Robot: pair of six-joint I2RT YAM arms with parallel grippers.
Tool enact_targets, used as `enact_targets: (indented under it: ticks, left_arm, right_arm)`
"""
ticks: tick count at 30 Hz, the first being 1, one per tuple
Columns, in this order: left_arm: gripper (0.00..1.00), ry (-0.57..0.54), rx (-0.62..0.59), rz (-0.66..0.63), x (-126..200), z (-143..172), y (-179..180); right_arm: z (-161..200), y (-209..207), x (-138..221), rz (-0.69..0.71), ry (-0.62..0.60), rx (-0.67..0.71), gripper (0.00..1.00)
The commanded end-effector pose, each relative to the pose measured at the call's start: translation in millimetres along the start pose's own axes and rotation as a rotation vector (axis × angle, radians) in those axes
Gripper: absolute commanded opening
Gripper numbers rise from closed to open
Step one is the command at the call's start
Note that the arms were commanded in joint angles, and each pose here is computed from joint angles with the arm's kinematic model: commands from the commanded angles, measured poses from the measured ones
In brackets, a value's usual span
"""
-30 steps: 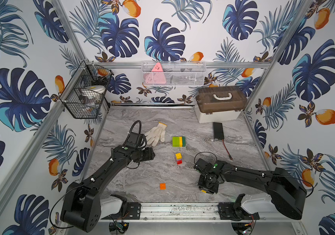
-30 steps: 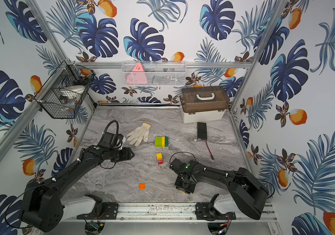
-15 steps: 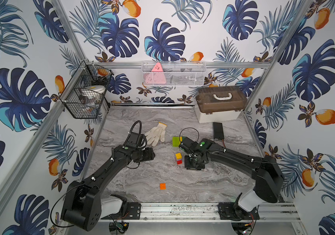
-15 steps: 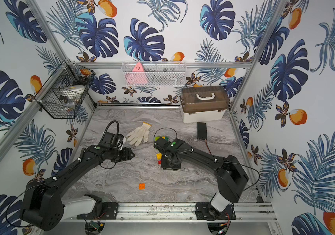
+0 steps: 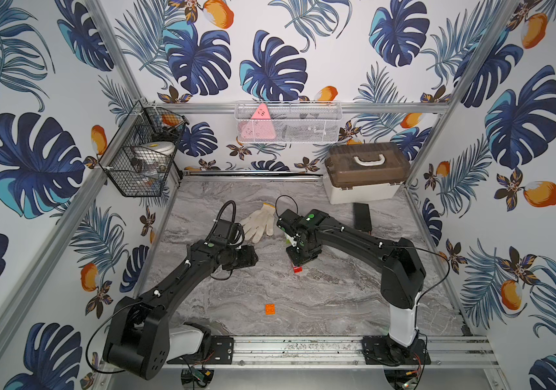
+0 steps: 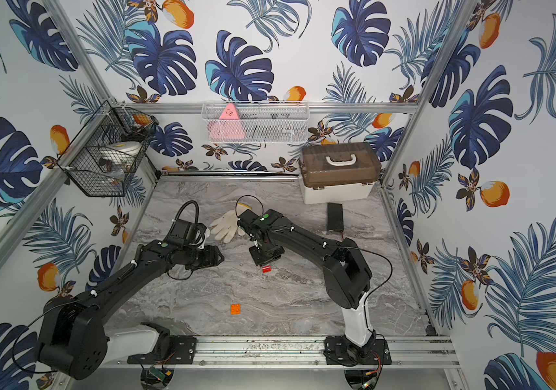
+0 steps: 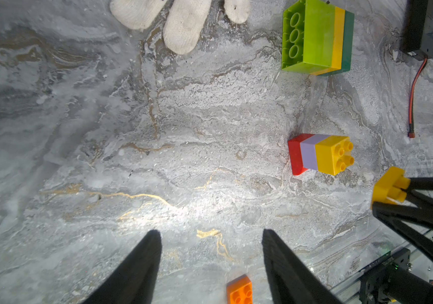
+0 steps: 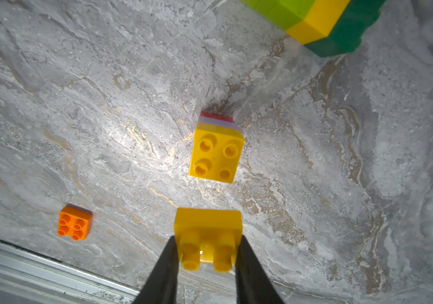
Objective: Assemble the number 1 with lego
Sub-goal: Assemble the lego brick with the lego brick.
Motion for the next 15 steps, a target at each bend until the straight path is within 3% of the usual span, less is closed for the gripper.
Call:
enact_targets:
  ticks: [1,15]
  left_arm:
    - [0.67,0.006,-0.002,0.006,-1,1,0]
    - [0.67,0.01,0.0,0.006,-3,0,0]
  right_arm:
    - [-1,-3,-3,0.011,0.029,0.041,0.27]
    - [-21,-4,-20,-0.01,0.05,-0.028,0.29]
Point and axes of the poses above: each gripper's point midway between its finger pads, its own x axis back along the fingers, its own y axis along the line the jaws close on, z = x × y, the point moved 5 cm from there along x, back along the fingers, and after that the axes turned 1 degree about -x, right-handed, at the moved point
